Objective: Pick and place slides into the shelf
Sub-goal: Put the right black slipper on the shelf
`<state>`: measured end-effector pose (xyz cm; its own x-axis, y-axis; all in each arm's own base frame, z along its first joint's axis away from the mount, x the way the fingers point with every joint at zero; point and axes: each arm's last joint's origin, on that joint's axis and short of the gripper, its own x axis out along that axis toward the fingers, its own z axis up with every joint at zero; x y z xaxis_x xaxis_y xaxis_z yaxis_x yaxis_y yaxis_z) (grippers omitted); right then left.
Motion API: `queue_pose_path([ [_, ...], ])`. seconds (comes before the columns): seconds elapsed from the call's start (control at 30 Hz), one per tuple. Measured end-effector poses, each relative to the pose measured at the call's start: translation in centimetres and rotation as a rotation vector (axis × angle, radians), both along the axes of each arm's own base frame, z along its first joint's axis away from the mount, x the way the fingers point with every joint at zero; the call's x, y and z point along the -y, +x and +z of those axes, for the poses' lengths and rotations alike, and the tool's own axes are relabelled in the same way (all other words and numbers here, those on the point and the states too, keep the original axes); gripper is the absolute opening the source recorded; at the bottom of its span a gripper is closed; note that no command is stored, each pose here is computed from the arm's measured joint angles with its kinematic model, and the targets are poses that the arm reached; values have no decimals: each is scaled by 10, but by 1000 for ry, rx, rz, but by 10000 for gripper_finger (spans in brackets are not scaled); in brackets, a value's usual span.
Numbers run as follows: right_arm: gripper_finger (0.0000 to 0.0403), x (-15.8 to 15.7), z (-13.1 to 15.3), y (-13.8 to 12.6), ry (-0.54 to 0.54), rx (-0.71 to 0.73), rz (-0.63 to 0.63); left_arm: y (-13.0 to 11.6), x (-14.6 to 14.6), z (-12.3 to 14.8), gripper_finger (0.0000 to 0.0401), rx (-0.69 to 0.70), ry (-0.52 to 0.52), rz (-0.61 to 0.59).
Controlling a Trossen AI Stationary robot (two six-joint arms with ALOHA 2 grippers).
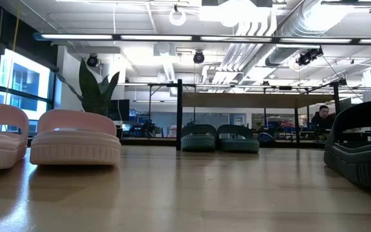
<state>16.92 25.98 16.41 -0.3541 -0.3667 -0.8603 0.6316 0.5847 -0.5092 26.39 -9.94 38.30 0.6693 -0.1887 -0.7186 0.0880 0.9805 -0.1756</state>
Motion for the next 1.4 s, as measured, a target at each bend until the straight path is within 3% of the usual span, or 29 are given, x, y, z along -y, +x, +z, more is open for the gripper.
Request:
queue_pose_path([
  [0.17, 115, 0, 0, 0, 3, -1, -1, 0, 0, 0, 175, 0, 0, 0],
  [0.4, 13, 0, 0, 0, -11, 6, -6, 0, 0, 0, 175, 0, 0, 0],
  [0.6, 4, 1, 4, -1, -44, 10, -23, 0, 0, 0, 175, 2, 5, 6],
  [0.73, 2, -6, 23, 3, -46, 37, -6, 0, 0, 0, 175, 2, 5, 6],
  [1.0, 1, -23, 69, 19, 79, 235, 52, 1, 0, 1, 175, 10, 2, 6],
  [1.1, 1, -30, 92, 28, 100, 382, 131, 1, 0, 1, 175, 10, 1, 6],
  [1.27, 0, -33, 141, 48, 56, 719, 268, 1, 0, 1, 175, 16, -1, 6],
  [1.4, 0, -21, 178, 68, -2, 897, 336, 1, 0, 1, 175, 16, -1, 6],
])
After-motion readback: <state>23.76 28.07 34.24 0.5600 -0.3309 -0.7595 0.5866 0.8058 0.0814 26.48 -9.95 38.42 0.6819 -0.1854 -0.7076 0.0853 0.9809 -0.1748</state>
